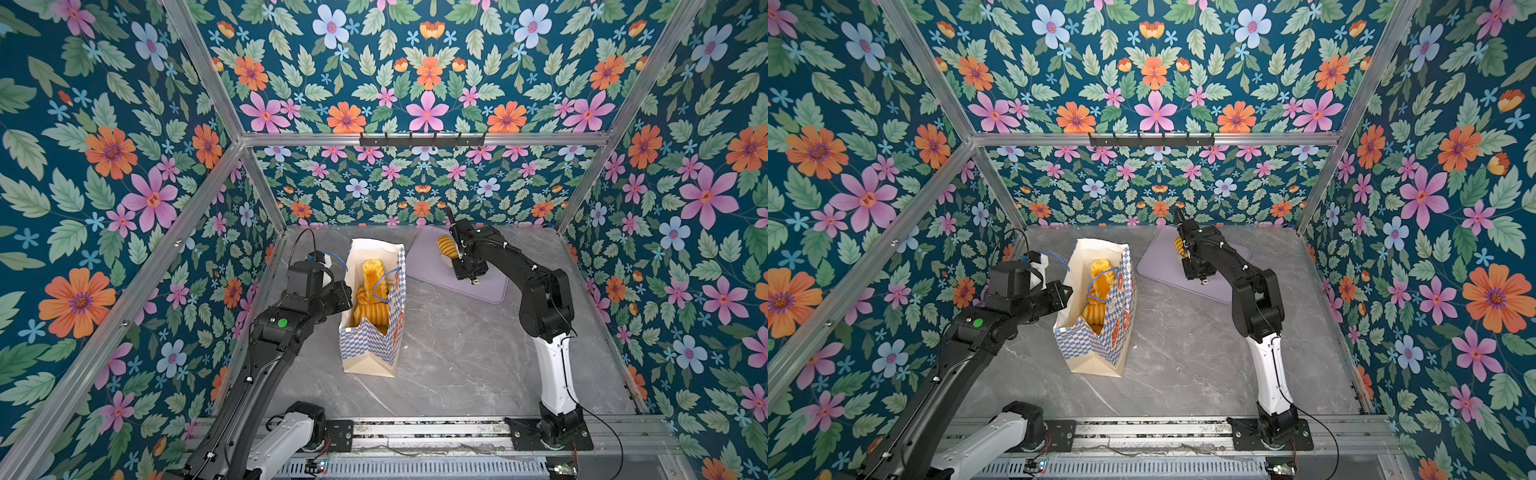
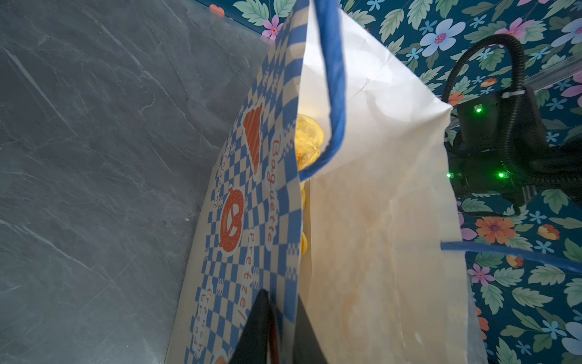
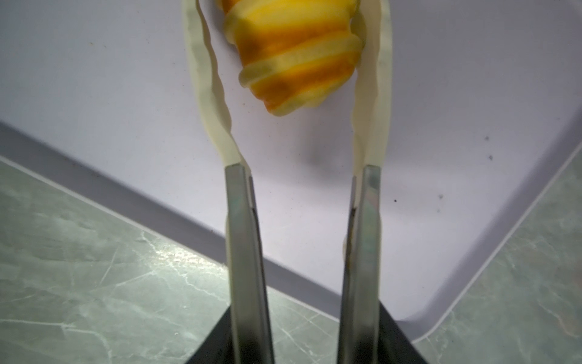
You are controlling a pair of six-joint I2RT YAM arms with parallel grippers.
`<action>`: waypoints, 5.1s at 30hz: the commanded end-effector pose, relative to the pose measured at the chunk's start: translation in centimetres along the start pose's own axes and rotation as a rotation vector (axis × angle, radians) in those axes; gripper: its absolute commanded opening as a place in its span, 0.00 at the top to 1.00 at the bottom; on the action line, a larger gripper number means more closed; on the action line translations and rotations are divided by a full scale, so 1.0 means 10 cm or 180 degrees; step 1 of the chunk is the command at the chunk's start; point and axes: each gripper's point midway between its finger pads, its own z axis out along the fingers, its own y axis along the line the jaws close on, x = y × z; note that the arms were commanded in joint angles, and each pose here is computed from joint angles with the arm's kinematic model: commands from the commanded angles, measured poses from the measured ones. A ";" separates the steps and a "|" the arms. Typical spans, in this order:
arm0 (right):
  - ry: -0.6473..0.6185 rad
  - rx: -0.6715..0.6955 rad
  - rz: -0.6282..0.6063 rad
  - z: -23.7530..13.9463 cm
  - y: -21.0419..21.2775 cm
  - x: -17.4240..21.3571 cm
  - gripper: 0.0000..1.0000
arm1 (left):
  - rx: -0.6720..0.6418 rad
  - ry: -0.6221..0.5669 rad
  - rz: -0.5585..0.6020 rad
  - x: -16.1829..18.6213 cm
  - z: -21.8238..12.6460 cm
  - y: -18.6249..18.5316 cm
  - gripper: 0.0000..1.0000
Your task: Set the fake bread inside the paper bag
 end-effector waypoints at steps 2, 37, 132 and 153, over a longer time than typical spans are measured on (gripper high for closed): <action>-0.0017 0.0008 0.0006 -0.02 0.00 -0.02 0.57 | -0.0036 -0.0042 0.0046 -0.04 -0.03 0.01 0.86; -0.1047 -0.0429 0.0145 -1.81 0.11 0.20 0.73 | 0.0002 -0.0118 0.0042 -0.07 -0.10 -0.02 0.85; -0.2131 -0.0882 0.0131 -3.73 0.34 1.15 0.47 | -0.0687 -0.1027 0.0398 -0.88 -1.23 -0.02 0.00; -0.0543 -0.0381 0.2714 -0.63 -1.43 1.91 0.44 | -0.0565 -0.1400 -0.0682 -1.67 -0.42 0.93 0.01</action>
